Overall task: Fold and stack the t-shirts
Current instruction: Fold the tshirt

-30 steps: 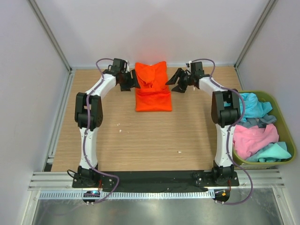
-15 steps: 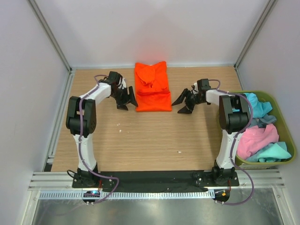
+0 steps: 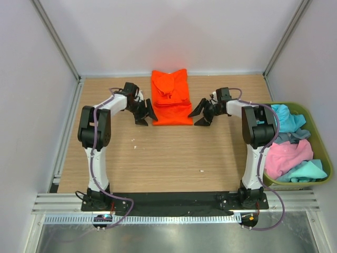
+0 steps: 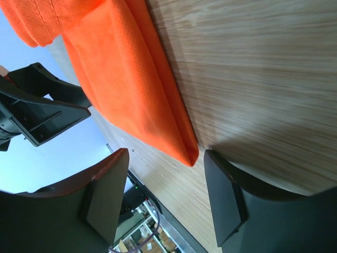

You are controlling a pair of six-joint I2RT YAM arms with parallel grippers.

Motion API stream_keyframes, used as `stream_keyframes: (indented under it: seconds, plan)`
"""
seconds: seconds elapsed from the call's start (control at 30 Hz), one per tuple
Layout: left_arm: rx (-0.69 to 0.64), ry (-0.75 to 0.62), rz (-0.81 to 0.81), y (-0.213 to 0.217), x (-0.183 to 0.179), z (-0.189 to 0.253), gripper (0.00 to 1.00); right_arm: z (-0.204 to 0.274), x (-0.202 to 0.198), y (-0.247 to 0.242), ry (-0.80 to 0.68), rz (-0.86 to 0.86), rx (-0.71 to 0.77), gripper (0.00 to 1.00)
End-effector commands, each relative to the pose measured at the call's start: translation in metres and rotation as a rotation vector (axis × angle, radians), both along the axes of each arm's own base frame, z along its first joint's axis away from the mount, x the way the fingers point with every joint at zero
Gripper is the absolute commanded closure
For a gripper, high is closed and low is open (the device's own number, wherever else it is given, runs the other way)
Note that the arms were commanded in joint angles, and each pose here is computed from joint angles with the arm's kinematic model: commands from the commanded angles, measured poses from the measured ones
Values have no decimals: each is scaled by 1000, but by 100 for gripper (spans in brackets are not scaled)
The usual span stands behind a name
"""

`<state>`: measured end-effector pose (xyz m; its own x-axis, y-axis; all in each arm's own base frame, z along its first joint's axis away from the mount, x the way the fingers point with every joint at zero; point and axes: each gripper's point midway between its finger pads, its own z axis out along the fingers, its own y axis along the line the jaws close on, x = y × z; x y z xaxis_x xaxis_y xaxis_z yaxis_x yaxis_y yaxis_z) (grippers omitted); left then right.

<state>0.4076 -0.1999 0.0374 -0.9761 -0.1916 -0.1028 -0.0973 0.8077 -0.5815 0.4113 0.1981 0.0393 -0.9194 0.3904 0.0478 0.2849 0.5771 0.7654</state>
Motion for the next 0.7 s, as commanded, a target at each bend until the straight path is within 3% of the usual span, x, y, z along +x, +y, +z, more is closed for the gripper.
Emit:
stream_keyframes:
  seconds: [0.0,0.3,0.5,0.6,0.67]
  plan:
    - [-43,-11,1,-11,8,2,35,3,4,17,-16,23,24,35]
    - [-43,-9,9,-14,16,-6,45,-6,-5,22,7,34,15,41]
    - [-50,14,20,-14,12,-10,63,-9,-8,18,17,28,-3,45]
    - [-59,24,23,-14,8,-12,72,-12,-11,18,20,22,1,52]
    - [-60,22,24,-14,8,-12,84,-15,-13,19,32,12,12,60]
